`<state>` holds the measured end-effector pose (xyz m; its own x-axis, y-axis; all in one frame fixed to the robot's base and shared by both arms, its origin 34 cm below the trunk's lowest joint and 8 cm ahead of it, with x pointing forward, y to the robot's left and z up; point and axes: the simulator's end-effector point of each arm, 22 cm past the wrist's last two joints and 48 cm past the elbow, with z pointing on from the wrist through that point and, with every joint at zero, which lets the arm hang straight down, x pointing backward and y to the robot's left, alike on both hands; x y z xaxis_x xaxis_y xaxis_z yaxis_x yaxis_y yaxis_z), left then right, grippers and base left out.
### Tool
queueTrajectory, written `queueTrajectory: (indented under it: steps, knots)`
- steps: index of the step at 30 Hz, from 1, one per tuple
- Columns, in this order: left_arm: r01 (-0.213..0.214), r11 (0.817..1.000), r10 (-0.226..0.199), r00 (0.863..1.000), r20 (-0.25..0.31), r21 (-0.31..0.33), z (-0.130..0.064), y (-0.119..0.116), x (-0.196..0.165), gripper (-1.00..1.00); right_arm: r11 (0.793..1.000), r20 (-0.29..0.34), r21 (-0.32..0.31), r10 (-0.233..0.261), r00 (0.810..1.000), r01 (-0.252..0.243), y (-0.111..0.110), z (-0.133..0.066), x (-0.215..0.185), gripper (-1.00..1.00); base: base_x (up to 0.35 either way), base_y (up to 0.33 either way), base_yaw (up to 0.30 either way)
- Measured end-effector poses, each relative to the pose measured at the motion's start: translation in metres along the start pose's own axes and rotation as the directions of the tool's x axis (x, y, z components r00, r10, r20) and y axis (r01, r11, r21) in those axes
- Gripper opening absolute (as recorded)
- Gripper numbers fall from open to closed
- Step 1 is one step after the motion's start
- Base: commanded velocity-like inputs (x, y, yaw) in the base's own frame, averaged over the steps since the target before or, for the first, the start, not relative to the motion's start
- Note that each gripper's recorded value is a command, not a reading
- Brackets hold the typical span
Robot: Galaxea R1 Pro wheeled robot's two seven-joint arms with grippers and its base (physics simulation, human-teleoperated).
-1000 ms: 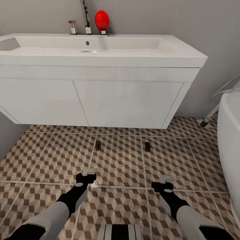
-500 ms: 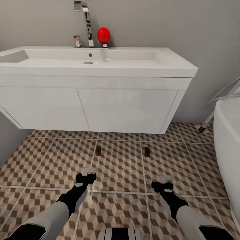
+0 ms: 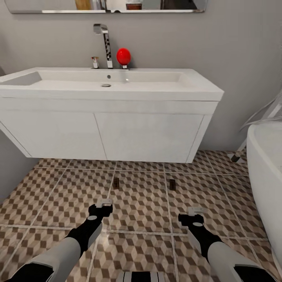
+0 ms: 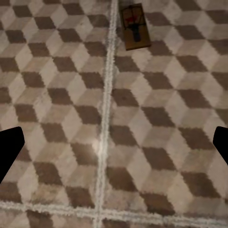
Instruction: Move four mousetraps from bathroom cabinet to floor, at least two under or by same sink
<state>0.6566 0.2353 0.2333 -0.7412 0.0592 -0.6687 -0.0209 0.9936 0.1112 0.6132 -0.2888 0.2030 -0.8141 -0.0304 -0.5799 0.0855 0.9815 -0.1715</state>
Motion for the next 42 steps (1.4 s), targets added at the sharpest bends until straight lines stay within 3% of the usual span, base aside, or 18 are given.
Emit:
queueTrajectory:
  steps: [6,12,24,33,42]
  knots:
    - [0.001,1.0,-0.001,1.0,-0.008,-0.008,-0.006,0.008,0.001,1.0,1.0,0.018,0.002,0.003,1.0,-0.003,-0.003,-0.007,-0.011,1.0,0.0,0.0,0.0]
    - [0.006,0.999,-0.009,0.998,-0.068,-0.032,-0.013,0.027,0.027,1.0,1.0,0.024,0.004,0.001,1.0,-0.001,-0.006,-0.014,-0.016,1.0,0.0,0.0,0.0]
    - [0.065,0.995,-0.076,0.984,-0.164,-0.077,-0.032,0.05,0.067,1.0,1.0,-0.064,0.003,-0.022,0.998,0.022,-0.012,-0.029,0.024,1.0,0.0,0.0,0.0]
    - [0.08,0.991,-0.098,0.981,-0.169,-0.111,-0.043,0.072,0.07,1.0,1.0,-0.096,0.002,-0.027,0.995,0.027,-0.015,-0.041,0.038,1.0,0.0,0.0,0.0]
    - [0.086,0.988,-0.105,0.983,-0.15,-0.126,-0.052,0.085,0.061,1.0,1.0,-0.073,0.007,-0.019,0.997,0.02,-0.02,-0.05,0.023,1.0,0.0,0.0,0.0]
